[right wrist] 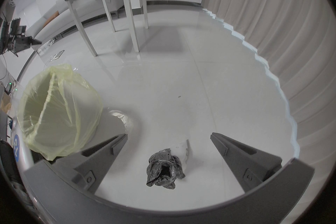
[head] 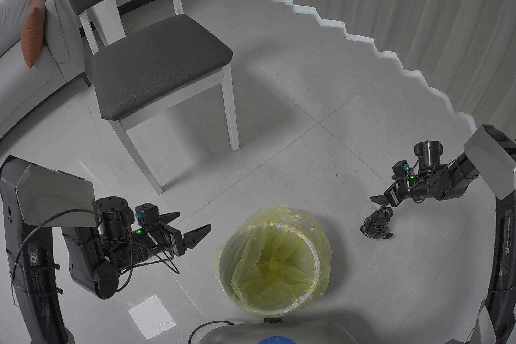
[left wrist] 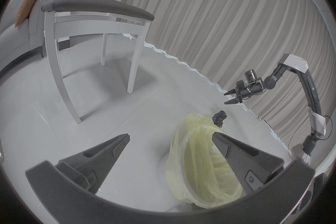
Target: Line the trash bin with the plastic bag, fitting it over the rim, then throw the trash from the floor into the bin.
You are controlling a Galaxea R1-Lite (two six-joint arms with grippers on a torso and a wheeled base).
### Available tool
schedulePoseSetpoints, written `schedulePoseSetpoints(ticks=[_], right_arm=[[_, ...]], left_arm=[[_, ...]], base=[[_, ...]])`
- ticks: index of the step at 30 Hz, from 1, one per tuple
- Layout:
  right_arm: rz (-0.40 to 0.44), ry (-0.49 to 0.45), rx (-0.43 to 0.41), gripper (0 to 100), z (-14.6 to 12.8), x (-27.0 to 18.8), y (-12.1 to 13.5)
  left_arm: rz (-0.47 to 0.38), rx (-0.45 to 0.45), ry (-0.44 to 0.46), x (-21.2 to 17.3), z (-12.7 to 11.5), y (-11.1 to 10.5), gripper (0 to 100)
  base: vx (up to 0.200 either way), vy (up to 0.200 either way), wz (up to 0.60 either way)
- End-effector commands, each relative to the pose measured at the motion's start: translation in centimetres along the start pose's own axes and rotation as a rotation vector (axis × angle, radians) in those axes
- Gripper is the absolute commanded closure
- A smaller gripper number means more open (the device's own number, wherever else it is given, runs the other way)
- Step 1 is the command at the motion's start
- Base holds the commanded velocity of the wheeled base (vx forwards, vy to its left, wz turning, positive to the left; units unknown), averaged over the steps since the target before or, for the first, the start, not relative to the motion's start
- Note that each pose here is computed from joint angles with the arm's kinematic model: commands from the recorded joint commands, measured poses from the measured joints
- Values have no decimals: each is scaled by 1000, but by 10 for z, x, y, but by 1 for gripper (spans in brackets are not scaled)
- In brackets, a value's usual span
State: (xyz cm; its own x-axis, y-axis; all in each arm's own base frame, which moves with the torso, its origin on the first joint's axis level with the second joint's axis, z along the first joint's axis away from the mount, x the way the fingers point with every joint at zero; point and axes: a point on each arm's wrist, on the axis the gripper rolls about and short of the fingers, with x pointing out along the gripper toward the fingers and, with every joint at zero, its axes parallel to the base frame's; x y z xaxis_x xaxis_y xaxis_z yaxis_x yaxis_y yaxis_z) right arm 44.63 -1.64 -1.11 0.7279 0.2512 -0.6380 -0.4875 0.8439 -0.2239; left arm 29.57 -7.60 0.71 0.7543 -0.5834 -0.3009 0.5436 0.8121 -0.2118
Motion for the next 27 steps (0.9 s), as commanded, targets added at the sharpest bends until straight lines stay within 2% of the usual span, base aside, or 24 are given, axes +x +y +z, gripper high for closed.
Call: schedulePoseSetpoints(ticks=[1, 12, 23, 27], right_arm=[[30, 62, 26, 0, -32, 31, 4], [23, 80, 48, 0, -29, 41, -15], [38, 158, 66, 0, -23, 47, -17], [-7, 229, 68, 0, -22, 53, -19]], left_arm=[[-3, 9, -20, -3, 4, -2, 0], [-2, 4, -9, -7, 2, -4, 0], [-4, 7, -10, -7, 3, -4, 0], [-2, 8, -11, -7, 3, -4, 0]], base=[[0, 0, 0], [0, 0, 0], [0, 0, 0], [0, 0, 0]])
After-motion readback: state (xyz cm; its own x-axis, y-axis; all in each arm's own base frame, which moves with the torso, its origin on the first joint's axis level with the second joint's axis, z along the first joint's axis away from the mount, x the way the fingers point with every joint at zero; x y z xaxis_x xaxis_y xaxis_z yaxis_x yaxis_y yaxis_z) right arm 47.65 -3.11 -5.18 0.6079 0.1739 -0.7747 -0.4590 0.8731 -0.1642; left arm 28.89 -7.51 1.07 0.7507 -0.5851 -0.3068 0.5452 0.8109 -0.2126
